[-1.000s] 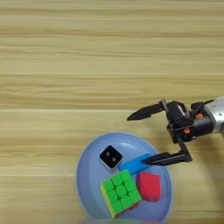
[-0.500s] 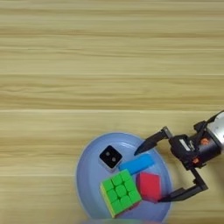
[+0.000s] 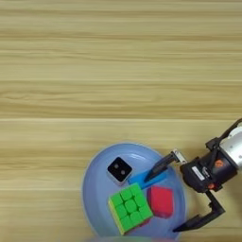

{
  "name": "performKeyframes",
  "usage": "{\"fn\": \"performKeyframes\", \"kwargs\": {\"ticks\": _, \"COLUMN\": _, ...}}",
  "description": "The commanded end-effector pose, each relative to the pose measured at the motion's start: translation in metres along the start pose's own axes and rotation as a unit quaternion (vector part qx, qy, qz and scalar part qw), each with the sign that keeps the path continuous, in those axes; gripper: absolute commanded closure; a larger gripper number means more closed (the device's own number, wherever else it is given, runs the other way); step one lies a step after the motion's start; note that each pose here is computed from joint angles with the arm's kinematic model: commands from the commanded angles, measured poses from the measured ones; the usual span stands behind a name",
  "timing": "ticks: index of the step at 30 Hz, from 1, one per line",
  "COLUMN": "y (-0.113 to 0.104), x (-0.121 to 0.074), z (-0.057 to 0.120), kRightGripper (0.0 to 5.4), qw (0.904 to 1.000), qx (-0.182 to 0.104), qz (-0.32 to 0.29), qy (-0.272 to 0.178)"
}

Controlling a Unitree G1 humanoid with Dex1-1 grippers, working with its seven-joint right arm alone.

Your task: Move the objects on the table

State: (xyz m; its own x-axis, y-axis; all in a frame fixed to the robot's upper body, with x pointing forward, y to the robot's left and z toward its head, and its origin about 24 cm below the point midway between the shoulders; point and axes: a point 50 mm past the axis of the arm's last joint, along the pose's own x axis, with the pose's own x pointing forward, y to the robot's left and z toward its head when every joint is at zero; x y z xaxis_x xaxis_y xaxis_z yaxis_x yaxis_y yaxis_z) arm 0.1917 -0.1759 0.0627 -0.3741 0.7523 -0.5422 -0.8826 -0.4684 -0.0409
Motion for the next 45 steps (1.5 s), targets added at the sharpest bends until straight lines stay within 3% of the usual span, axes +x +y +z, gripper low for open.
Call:
{"fn": "performKeyframes", "kwargs": {"ticks": 1, "y": -0.009, "x": -0.010, "z": 0.004, "kRightGripper": 0.93, "qw": 0.9987, "qx": -0.029, "qz": -0.027, "qy": 0.033}}
{"fn": "performKeyframes", "kwargs": {"ticks": 13, "y": -0.014, "x": -0.009, "z": 0.001, "kRightGripper": 2.23, "qw": 0.9981, "qx": -0.029, "qz": -0.045, "qy": 0.032}}
{"fn": "performKeyframes", "kwargs": {"ticks": 27, "y": -0.034, "x": -0.037, "z": 0.020, "kRightGripper": 2.28, "qw": 0.9929, "qx": -0.051, "qz": -0.108, "qy": 0.000}}
{"fn": "performKeyframes", "kwargs": {"ticks": 34, "y": -0.050, "x": -0.063, "z": 0.034, "kRightGripper": 2.28, "qw": 0.9813, "qx": -0.066, "qz": -0.180, "qy": -0.014}}
{"fn": "performKeyframes", "kwargs": {"ticks": 38, "y": -0.062, "x": -0.072, "z": 0.036, "kRightGripper": 2.28, "qw": 0.9702, "qx": -0.049, "qz": -0.237, "qy": -0.019}}
{"fn": "performKeyframes", "kwargs": {"ticks": 45, "y": -0.080, "x": -0.078, "z": 0.025, "kRightGripper": 2.28, "qw": 0.9494, "qx": -0.011, "qz": -0.314, "qy": 0.003}}
